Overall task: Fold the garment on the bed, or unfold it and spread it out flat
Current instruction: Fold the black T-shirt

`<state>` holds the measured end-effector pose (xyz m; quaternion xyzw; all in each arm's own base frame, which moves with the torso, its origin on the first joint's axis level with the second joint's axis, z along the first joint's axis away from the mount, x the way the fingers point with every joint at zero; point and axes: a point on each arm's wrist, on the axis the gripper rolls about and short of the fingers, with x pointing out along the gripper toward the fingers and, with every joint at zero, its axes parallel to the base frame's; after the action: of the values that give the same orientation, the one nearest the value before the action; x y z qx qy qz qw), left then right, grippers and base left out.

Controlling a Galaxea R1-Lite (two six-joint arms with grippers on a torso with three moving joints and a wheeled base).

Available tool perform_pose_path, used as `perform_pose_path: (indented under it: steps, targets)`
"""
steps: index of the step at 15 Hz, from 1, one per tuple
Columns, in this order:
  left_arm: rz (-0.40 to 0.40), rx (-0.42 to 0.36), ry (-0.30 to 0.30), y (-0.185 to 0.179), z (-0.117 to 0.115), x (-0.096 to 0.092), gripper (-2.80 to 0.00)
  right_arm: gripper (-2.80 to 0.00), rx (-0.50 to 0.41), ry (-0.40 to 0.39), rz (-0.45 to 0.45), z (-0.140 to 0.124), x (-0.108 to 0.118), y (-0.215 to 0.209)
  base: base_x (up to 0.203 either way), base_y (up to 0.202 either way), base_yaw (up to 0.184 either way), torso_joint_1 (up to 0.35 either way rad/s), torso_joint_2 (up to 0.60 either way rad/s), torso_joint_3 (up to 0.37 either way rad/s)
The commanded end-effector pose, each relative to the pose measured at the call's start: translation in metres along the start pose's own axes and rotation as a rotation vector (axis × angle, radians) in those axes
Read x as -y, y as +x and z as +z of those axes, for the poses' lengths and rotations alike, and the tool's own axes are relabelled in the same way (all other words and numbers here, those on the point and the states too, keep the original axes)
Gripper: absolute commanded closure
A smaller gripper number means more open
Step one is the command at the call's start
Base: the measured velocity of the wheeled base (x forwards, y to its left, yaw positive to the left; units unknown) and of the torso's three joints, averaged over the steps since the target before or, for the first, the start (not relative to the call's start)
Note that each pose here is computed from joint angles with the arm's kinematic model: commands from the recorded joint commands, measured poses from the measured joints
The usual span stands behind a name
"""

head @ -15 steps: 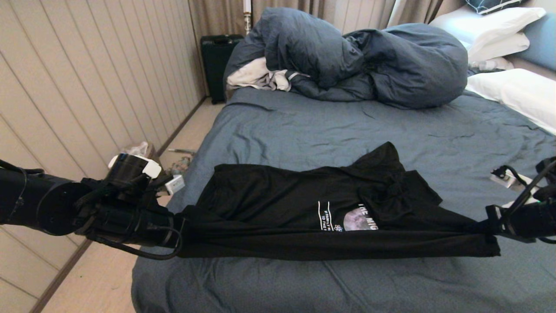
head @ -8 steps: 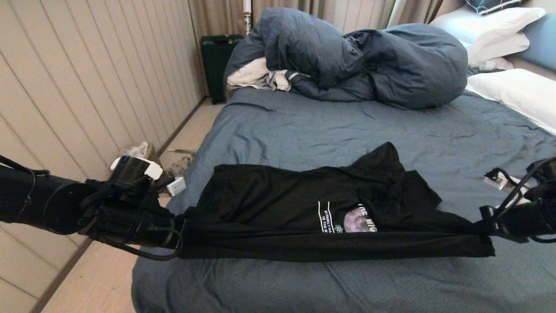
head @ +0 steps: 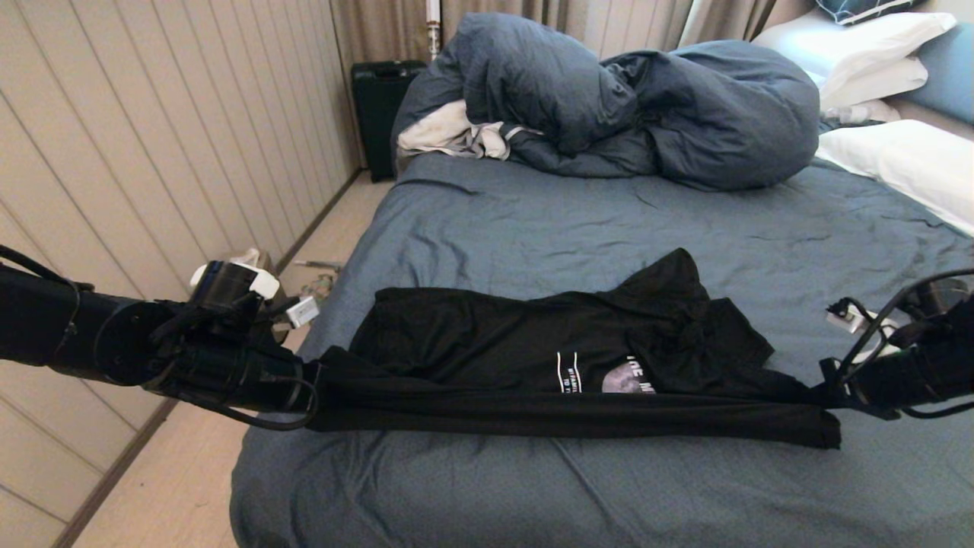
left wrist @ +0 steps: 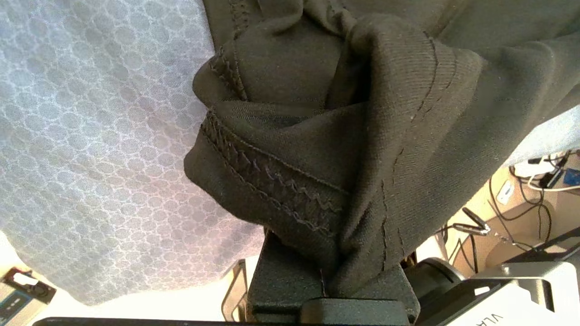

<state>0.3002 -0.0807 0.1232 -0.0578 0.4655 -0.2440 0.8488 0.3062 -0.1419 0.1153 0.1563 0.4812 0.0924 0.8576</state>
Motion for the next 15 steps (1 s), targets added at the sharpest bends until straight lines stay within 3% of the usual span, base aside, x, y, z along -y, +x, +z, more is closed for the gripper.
perform_pose_path:
  steps: [1,6,12,13,15]
  targets:
    - [-0.001,-0.013,-0.004,0.002,-0.003,-0.001,0.00,0.00,-0.010,0.000,0.008,0.000,0.000,0.003,0.000,0.000,0.000,0.000,0.00,0.000]
    - [-0.003,-0.036,0.037,0.005,-0.009,-0.002,0.00,0.00,-0.002,-0.017,0.012,0.003,-0.005,0.003,0.000,0.000,0.000,0.000,0.00,0.000]
    - [-0.020,-0.014,0.031,0.002,-0.004,0.000,0.00,0.00,0.027,-0.020,0.021,0.018,-0.018,0.003,0.000,0.000,0.000,0.000,0.00,0.000]
    - [-0.022,-0.012,0.034,0.001,-0.004,0.000,-2.80,-2.80,0.027,-0.020,0.021,0.017,-0.018,0.003,0.000,0.000,0.000,0.000,0.00,0.000]
    - [-0.022,-0.012,0.035,-0.001,-0.006,0.001,-2.80,-2.80,0.022,-0.021,0.021,0.015,-0.018,0.002,0.000,0.000,0.000,0.000,0.00,0.000]
